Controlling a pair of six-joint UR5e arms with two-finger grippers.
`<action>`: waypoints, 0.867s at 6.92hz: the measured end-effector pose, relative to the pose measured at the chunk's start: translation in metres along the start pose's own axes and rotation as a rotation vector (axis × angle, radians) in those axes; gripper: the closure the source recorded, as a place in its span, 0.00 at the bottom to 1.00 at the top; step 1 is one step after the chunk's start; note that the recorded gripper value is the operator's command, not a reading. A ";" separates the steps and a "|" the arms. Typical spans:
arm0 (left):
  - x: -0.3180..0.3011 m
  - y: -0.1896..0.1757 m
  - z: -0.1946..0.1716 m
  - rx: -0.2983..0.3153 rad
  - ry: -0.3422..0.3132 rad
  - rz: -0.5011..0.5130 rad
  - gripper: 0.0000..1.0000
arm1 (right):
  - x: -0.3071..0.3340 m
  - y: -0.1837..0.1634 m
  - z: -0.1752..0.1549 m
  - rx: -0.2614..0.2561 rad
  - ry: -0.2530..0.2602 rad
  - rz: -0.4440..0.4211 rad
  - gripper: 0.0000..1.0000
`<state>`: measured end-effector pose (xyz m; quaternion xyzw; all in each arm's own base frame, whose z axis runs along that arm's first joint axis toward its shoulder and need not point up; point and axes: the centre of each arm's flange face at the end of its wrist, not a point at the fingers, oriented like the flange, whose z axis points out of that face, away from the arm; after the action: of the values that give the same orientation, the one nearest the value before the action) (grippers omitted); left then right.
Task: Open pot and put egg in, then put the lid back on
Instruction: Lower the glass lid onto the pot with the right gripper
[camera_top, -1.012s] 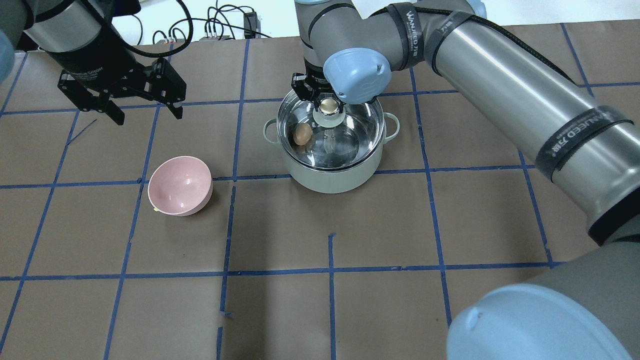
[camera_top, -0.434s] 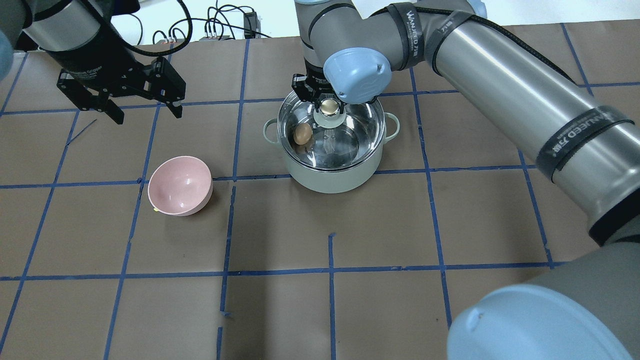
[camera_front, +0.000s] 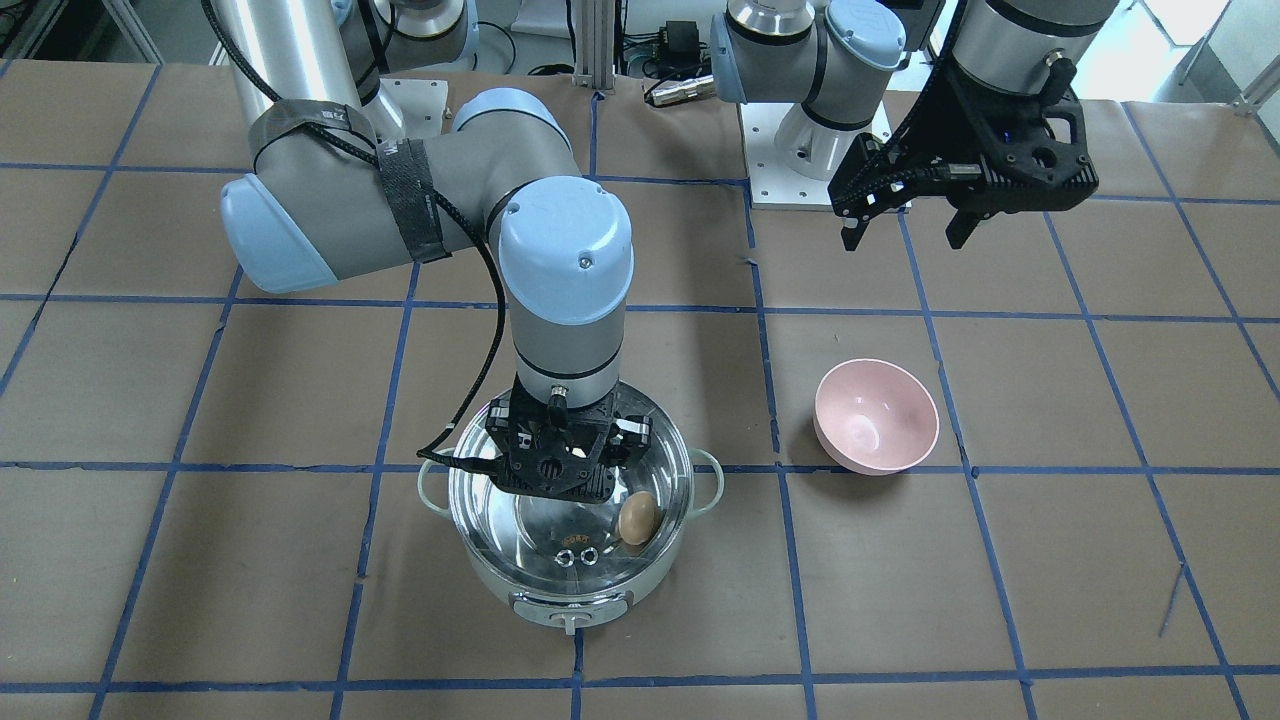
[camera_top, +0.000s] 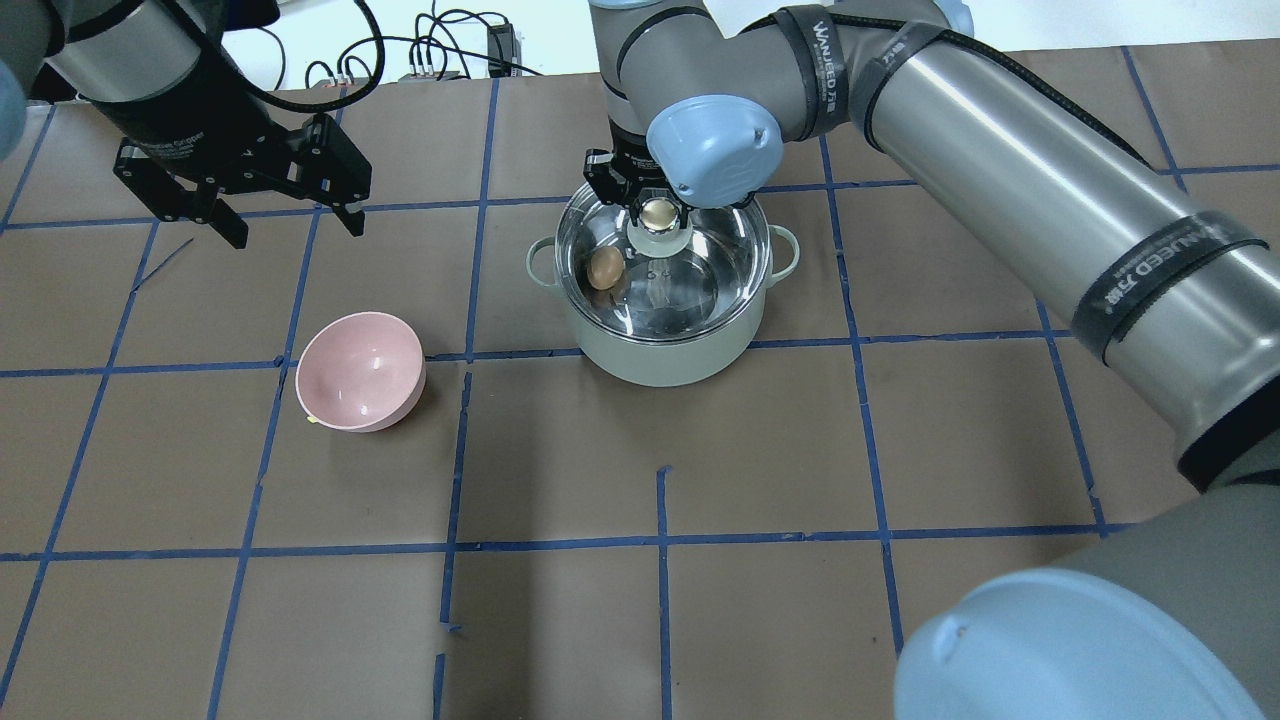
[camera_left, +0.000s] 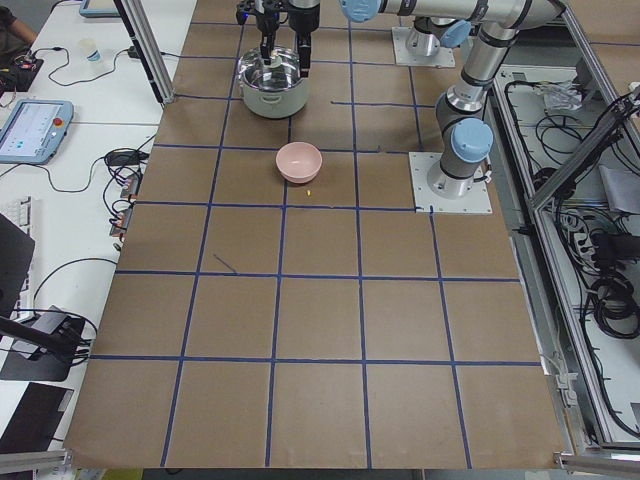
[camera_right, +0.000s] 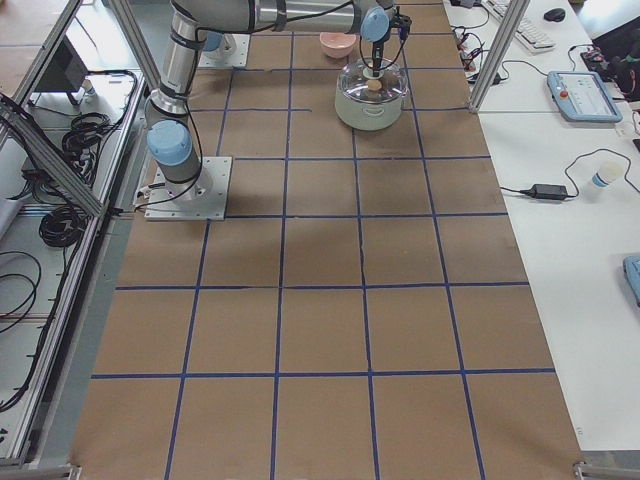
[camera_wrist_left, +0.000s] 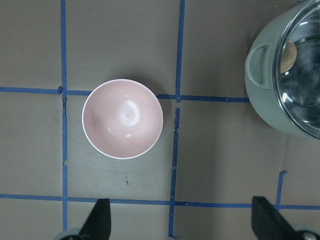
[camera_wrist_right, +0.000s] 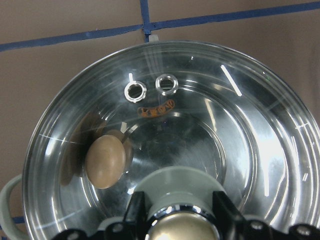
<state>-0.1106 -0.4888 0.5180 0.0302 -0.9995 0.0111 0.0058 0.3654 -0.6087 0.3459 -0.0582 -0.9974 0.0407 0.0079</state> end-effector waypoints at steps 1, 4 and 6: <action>0.000 0.000 0.000 0.000 0.000 0.000 0.00 | 0.000 0.000 0.000 -0.001 0.000 0.000 0.93; 0.000 0.000 0.000 -0.001 0.000 0.001 0.00 | 0.000 0.000 0.003 -0.004 0.002 0.000 0.57; 0.000 0.000 0.001 -0.001 -0.001 0.001 0.00 | 0.000 0.001 0.005 -0.010 0.004 -0.002 0.12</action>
<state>-0.1109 -0.4886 0.5173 0.0298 -0.9995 0.0104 0.0054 0.3652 -0.6081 0.3403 -0.0575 -0.9977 0.0355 0.0095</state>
